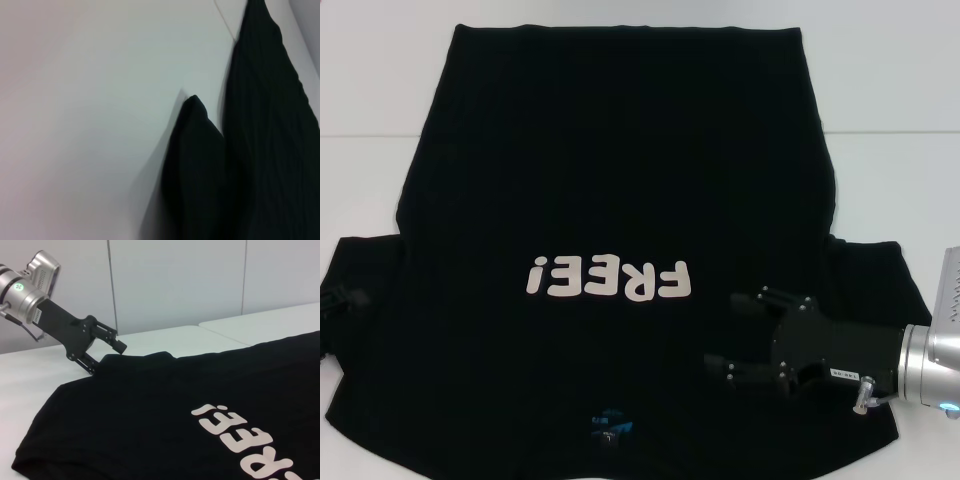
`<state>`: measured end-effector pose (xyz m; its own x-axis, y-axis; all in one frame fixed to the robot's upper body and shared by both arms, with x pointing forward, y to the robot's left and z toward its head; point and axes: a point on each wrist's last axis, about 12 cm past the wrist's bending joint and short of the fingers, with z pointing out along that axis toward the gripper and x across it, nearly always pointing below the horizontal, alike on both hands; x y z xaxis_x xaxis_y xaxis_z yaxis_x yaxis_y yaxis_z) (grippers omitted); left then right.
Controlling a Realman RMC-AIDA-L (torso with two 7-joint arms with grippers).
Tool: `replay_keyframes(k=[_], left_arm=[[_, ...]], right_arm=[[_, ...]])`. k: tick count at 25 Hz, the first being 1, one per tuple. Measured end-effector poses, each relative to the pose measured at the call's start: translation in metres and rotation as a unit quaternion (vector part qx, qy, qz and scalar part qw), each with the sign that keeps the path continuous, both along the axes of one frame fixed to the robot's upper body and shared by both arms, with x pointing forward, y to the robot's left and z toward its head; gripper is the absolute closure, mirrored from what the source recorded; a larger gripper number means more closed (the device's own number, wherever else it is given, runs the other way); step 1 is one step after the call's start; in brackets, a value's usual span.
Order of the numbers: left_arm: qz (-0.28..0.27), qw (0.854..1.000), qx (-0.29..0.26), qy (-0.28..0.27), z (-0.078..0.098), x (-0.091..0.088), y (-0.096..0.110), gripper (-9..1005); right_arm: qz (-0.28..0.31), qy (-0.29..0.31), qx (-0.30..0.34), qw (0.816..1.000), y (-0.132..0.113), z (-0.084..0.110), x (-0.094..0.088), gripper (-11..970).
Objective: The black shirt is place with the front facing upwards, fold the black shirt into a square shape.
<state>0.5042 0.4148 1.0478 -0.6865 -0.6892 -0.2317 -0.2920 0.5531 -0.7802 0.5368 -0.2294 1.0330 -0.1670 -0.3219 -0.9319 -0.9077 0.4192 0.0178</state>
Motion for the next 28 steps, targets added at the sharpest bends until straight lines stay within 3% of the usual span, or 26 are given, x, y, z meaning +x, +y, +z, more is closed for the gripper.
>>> replay_keyframes(k=[8,13,16,28], left_arm=[[0.001,1.0,0.024,-0.009,0.0002,0.0028,0.0029,190],[-0.002,1.0,0.027,-0.009,0.0003,0.0041,0.0018,416],[-0.001,1.0,0.026,-0.01,0.0007,0.0046,0.0018,658],[0.009,0.999,0.031,-0.02,0.0015,0.0056,0.0043,906]], right_arm=[[-0.003,-0.001,0.001,1.0,-0.001,0.0004,0.0004,38],[-0.002,-0.002,0.001,1.0,-0.001,0.001,0.0012,38],[-0.002,-0.002,0.001,1.0,-0.0007,0.0014,0.0016,38],[-0.001,-0.003,0.002,1.0,0.0,0.0018,0.0018,39]])
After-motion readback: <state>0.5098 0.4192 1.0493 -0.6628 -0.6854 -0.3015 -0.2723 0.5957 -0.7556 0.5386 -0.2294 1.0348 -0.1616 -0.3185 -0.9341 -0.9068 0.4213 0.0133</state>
